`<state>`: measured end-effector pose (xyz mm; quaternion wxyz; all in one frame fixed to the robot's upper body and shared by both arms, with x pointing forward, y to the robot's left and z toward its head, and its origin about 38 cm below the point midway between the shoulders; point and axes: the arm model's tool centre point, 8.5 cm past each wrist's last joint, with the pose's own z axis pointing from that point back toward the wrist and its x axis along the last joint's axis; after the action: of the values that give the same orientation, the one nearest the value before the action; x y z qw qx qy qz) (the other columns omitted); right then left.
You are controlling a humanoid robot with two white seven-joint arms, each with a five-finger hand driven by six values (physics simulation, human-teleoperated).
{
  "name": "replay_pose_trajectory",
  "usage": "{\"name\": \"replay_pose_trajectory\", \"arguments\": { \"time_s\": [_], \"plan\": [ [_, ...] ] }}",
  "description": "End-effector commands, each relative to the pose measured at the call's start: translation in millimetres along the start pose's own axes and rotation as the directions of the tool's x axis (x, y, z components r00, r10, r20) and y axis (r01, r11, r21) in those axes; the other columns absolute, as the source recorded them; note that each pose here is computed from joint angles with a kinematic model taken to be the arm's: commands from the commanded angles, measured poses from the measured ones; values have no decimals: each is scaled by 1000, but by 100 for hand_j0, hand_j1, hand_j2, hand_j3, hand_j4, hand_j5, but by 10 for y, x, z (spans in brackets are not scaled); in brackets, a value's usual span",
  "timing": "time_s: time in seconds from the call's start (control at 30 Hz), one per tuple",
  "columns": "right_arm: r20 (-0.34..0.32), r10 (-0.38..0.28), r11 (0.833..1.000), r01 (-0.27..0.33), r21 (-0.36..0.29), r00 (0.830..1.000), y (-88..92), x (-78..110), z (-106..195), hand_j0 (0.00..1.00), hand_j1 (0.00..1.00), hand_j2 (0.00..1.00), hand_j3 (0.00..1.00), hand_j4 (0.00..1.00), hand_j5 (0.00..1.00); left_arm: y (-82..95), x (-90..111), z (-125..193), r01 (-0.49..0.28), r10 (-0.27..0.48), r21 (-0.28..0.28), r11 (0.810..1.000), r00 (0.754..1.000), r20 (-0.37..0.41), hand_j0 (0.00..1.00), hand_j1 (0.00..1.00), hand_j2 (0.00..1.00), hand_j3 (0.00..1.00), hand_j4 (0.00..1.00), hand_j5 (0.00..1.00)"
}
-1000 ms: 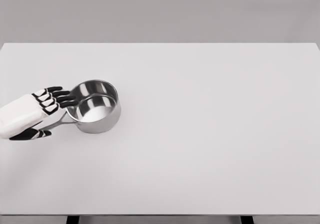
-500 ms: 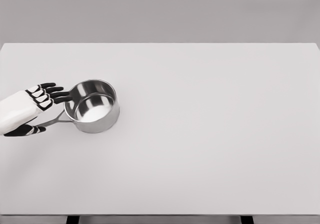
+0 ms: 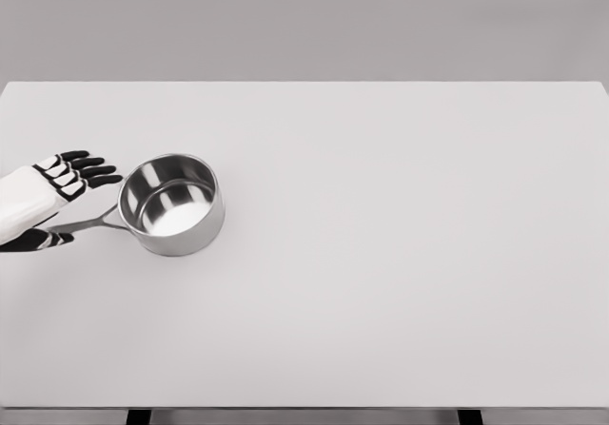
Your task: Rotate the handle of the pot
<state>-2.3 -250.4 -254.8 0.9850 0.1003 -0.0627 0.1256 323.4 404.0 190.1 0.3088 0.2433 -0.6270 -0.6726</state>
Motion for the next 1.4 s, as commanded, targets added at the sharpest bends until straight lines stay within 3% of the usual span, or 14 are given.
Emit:
{"name": "replay_pose_trajectory", "arguments": {
  "time_s": [0.0, 1.37],
  "plan": [
    [0, 0, 1000, 0, 0, 1000, 0, 0, 0, 100, 100, 100, 100, 100, 100, -6, -29, 17, -7, 7, 2, 1000, 1000, -11, 100, 100, 100, 100, 100, 100],
    [0, 0, 1000, 0, 0, 1000, 0, 0, 0, 100, 100, 100, 100, 100, 100, -6, -305, -61, 15, -10, 49, 999, 996, -91, 100, 100, 100, 100, 100, 100]
  ]
}}
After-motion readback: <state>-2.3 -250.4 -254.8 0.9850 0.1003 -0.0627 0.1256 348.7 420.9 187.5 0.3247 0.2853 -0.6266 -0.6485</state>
